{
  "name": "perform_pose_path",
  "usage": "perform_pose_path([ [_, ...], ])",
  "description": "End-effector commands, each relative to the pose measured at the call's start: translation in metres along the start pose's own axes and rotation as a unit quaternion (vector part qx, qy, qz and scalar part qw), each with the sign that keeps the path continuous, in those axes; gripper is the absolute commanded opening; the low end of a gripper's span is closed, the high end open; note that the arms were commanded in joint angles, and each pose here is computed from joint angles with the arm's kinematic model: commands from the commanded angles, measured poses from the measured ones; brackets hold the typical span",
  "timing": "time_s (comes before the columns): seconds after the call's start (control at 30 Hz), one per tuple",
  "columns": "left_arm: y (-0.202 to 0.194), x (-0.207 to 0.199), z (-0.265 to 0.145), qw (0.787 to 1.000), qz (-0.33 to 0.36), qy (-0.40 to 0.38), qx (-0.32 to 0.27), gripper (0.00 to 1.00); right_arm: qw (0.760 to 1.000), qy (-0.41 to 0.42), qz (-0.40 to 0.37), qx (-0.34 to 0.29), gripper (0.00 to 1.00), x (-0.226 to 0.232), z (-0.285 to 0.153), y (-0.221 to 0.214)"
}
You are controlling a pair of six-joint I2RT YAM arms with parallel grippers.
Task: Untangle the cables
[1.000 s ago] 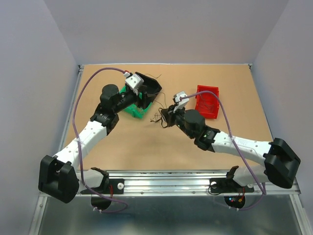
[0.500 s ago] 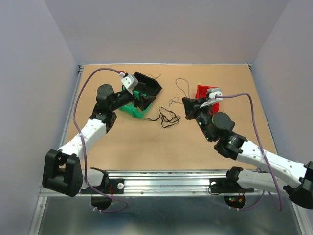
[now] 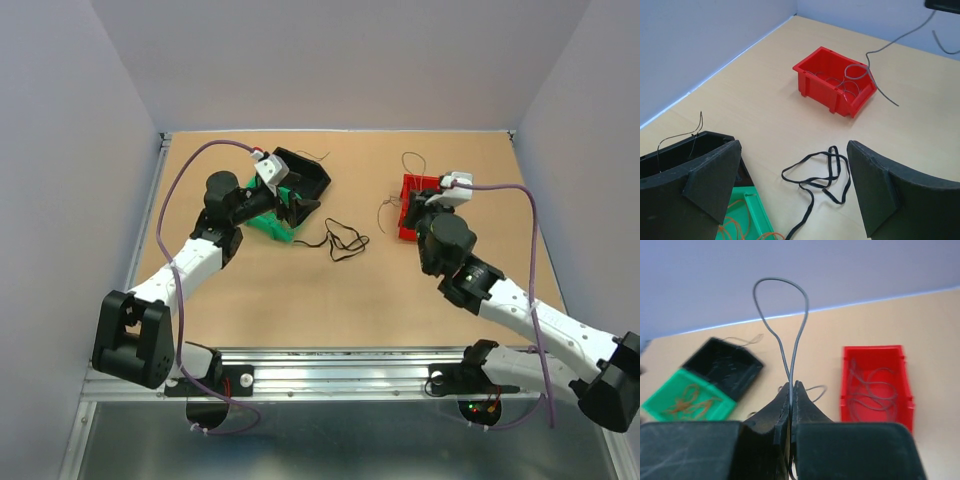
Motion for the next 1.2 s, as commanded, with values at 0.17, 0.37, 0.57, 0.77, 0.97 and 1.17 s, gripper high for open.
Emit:
perform_pose_path([
  [0.17,0.012,-0.004,-0.001,0.999,0.038,-0.003,-0.029,0.99,0.991,-0.122,0.045,0.03,0.01,-0.069,0.075,0.012],
  [0.37,0.012,-0.007,0.0,0.999,0.041,-0.002,-0.028,0.99,0.98,-0.171,0.051,0.082,0.01,-0.107,0.11,-0.014],
  [0.57,0.014,-0.01,0.0,0.998,0.047,-0.001,-0.029,0.99,0.97,-0.203,0.041,0.129,0.01,-0.126,0.132,-0.046],
  [0.77,0.018,-0.013,-0.001,0.998,0.054,0.002,-0.032,0.99,0.957,-0.219,0.021,0.19,0.01,-0.13,0.167,-0.075],
  [0.97,0.019,-0.015,-0.002,0.998,0.061,0.007,-0.031,0.99,0.908,-0.277,-0.029,0.314,0.01,-0.142,0.198,-0.118],
  [1.17,0.021,-0.019,0.0,0.997,0.068,0.005,-0.03,0.99,0.888,-0.288,-0.017,0.359,0.01,-0.153,0.2,-0.152],
])
Point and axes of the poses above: each gripper's point midway between its finger pads, its own z axis out along the fingers, its own x axis along the line the jaws close on, y = z × x, the point moved 10 cm from there along -z, back along the fingers, and after that the axes turned 12 degrees about z, right-handed, at the moved point
